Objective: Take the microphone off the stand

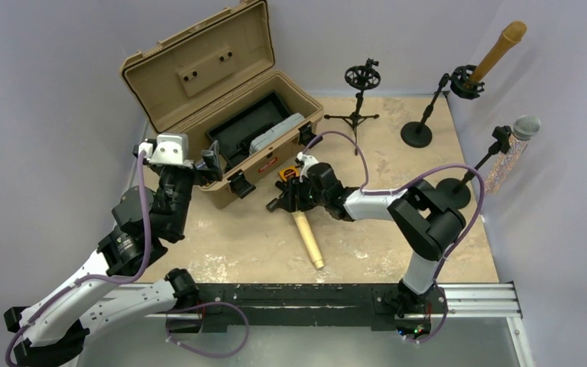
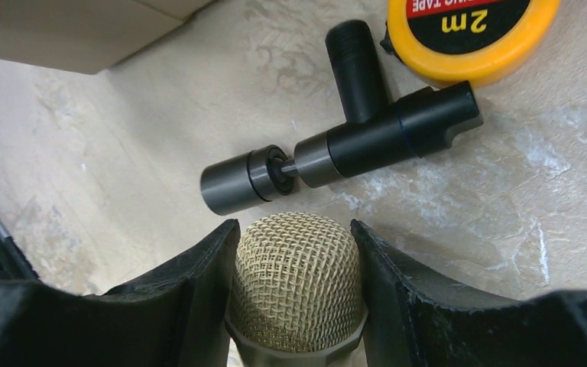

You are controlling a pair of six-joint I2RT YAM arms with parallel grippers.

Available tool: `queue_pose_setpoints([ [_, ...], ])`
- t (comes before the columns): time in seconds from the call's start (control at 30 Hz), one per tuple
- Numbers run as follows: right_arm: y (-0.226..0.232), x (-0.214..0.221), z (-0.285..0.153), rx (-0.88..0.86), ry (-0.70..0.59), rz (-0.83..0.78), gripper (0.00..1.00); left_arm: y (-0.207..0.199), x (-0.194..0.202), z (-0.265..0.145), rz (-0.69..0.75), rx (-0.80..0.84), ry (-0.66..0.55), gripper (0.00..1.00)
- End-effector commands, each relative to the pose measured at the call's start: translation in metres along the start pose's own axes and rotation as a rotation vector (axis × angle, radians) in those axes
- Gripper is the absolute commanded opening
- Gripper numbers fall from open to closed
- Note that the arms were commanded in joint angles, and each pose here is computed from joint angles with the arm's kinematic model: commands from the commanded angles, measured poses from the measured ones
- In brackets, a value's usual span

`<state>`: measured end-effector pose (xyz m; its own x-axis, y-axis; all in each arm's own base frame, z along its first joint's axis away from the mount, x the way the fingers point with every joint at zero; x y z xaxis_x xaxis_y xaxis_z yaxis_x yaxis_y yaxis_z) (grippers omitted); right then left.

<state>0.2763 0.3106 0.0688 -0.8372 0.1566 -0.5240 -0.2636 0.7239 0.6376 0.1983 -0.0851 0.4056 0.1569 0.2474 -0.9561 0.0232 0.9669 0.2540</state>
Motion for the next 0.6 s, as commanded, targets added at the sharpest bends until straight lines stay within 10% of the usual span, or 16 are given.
queue_pose_setpoints([
  [0.0,0.002,-0.007,0.008,0.022,-0.061,-0.064,0.04,-0.004,-0.005,0.002,-0.011,0.014,-0.005,0.91],
  [0.57,-0.007,0.029,0.008,0.085,-0.048,-0.082,0.42,-0.011,-0.002,0.006,0.007,0.024,0.01,0.91],
])
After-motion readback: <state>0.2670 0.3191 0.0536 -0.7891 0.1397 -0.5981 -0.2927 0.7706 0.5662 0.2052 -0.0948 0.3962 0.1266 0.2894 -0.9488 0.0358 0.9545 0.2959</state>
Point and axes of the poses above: each gripper's point midway between its finger pads, its own z axis out along the fingers, its own y axis along the line the jaws close on, x = y × z, the point moved 4 cm from there along -z, back along the fingers, and after that the axes turned 13 degrees about z, right-handed, at the moved point
